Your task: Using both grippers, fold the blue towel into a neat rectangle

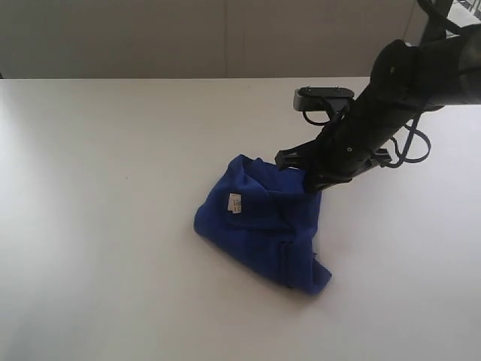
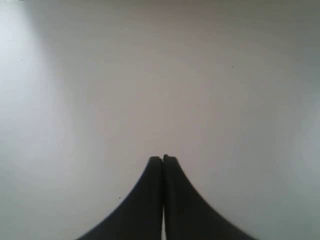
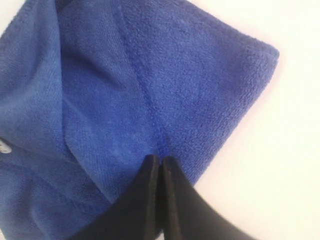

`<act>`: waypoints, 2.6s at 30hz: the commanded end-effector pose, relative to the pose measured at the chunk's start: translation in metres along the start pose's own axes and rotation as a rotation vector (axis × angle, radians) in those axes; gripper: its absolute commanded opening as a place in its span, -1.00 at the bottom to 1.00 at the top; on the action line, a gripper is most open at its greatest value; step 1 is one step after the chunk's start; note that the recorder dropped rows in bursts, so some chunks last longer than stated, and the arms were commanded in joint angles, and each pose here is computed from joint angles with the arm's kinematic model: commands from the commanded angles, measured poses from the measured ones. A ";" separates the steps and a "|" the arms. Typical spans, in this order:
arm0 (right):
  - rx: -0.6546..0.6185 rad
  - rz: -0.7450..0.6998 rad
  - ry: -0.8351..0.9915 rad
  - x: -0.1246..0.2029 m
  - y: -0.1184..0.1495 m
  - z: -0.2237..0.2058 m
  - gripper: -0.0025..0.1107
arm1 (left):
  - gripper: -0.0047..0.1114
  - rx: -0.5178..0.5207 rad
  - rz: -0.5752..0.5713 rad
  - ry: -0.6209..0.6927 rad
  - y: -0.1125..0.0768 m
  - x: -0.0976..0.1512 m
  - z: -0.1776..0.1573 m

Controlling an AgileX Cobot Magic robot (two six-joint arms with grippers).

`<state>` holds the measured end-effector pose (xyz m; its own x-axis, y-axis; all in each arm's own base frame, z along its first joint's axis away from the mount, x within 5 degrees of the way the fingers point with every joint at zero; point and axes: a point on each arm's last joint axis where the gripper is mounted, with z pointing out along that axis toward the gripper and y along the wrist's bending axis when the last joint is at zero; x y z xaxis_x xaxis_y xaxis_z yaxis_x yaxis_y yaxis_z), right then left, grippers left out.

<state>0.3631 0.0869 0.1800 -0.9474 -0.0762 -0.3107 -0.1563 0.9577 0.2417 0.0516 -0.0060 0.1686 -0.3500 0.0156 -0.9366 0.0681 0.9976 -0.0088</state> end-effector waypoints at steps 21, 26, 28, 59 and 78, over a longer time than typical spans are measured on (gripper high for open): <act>0.011 -0.039 -0.025 -0.001 -0.001 -0.003 -0.96 | -0.92 -0.014 0.109 -0.040 0.001 -0.002 0.001; 0.011 -0.039 -0.025 -0.001 -0.001 -0.003 -0.96 | -0.92 -0.058 0.113 -0.253 0.004 -0.021 -0.002; 0.010 -0.038 -0.023 -0.001 -0.001 -0.003 -0.96 | -0.92 -0.076 0.104 -0.346 0.005 -0.029 -0.005; 0.014 -0.060 -0.027 -0.001 -0.001 -0.003 -0.96 | -0.92 -0.004 0.029 -0.147 0.000 -0.103 -0.031; 0.014 -0.060 -0.027 -0.001 -0.001 -0.003 -0.96 | -0.92 0.078 -0.095 0.276 -0.005 -0.095 0.015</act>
<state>0.3647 0.0865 0.1804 -0.9340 -0.1162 -0.3378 -0.1986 0.9549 0.2206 0.0980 -0.0129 0.2506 -0.5931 -0.0369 -0.8043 0.0916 0.9894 -0.1130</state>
